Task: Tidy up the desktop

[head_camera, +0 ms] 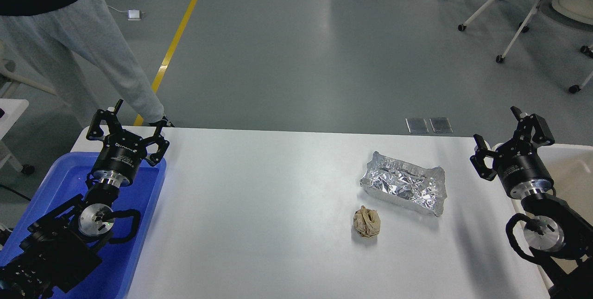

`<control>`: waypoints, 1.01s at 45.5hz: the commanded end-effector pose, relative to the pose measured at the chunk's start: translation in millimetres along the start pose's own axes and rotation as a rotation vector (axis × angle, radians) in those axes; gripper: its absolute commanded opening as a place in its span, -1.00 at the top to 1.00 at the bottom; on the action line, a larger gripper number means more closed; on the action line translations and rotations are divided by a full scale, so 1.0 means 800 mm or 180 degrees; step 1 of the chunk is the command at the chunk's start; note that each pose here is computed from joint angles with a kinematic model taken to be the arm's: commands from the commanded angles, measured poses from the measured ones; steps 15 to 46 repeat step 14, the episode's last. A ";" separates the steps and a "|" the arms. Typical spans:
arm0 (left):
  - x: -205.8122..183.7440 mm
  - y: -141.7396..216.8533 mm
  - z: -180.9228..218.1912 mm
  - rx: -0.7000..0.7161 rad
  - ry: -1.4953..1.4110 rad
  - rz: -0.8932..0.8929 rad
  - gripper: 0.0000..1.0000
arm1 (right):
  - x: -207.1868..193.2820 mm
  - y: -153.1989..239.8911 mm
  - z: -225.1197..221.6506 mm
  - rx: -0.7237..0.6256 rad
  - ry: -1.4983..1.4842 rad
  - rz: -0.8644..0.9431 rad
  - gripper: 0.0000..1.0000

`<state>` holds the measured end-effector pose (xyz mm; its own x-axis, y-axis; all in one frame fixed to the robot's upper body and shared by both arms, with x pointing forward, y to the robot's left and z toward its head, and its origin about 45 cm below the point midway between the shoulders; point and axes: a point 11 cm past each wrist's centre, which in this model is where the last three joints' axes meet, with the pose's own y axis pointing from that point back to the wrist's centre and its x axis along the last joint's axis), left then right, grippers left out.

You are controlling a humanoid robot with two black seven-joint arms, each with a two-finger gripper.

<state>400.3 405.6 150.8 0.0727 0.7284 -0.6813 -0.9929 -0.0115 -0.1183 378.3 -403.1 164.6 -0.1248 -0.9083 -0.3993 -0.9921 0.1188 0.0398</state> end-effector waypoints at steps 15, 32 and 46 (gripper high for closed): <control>0.000 0.000 0.000 0.0000 0.0001 -0.0001 -1.00 | -0.023 -0.002 0.026 0.0055 -0.0238 0.0005 -1.00; 0.000 0.000 0.000 0.0000 0.0001 -0.0001 -1.00 | -0.023 -0.002 0.026 0.0055 -0.0238 0.0005 -1.00; 0.000 0.000 0.000 0.0000 0.0001 -0.0001 -1.00 | -0.023 -0.002 0.026 0.0055 -0.0238 0.0005 -1.00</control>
